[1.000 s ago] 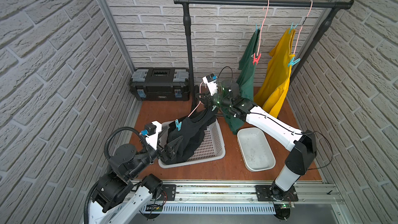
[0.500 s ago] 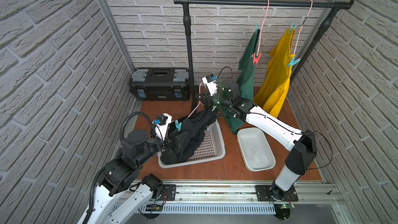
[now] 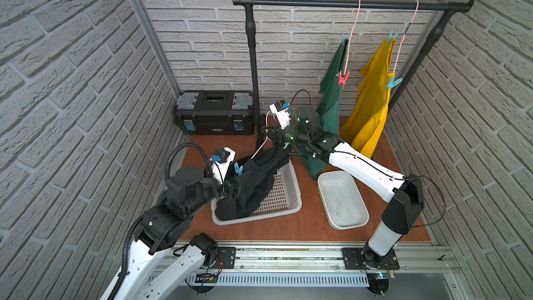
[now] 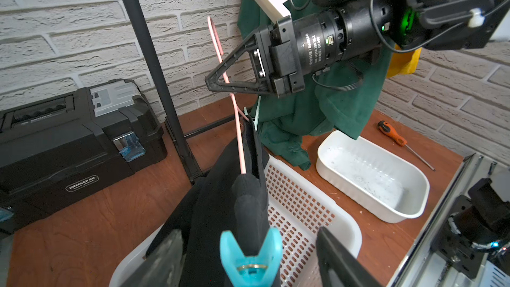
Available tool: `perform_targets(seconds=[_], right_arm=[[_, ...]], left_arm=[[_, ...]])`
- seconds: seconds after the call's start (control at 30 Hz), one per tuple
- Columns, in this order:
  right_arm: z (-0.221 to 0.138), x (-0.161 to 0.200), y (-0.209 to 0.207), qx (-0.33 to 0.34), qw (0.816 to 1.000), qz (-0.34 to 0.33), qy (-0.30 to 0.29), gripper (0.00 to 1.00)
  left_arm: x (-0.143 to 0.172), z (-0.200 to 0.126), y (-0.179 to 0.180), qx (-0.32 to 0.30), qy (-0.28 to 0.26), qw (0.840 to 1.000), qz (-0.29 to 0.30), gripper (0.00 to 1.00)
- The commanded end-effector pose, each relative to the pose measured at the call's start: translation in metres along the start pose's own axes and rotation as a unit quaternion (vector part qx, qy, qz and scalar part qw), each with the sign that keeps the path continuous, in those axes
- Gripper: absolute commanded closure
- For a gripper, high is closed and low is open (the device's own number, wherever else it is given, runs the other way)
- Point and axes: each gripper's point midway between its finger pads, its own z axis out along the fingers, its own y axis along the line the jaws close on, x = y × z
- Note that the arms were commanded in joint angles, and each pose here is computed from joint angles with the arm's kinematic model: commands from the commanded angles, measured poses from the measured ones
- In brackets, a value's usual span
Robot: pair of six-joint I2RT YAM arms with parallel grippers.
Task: Remove the clothespins securing t-shirts to the hanger
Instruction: Remove the clothespin from the hanger.
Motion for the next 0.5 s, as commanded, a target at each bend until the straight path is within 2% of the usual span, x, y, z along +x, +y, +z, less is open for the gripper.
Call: perform_targets(seconds=[0.0, 0.2, 0.37, 0.47], right_arm=[[-0.003, -0.01, 0.012, -0.021, 0.999, -0.013, -0.02, 0.98], [-0.008, -0.008, 0.016, -0.028, 0.999, -0.023, -0.02, 0.98], [-0.01, -0.008, 0.018, -0.03, 0.999, -0.028, -0.02, 0.98], [-0.01, -0.008, 0.018, -0.03, 0.999, -0.029, -0.019, 0.97]], left_arm=[[-0.016, -0.003, 0.001, -0.001, -0.021, 0.999, 0.024, 0.29], [-0.028, -0.005, -0.007, 0.021, -0.029, 0.999, 0.029, 0.43], [-0.022, 0.0, -0.006, 0.021, -0.016, 0.999, 0.032, 0.51], [-0.021, 0.003, -0.009, 0.03, -0.012, 0.999, 0.028, 0.51]])
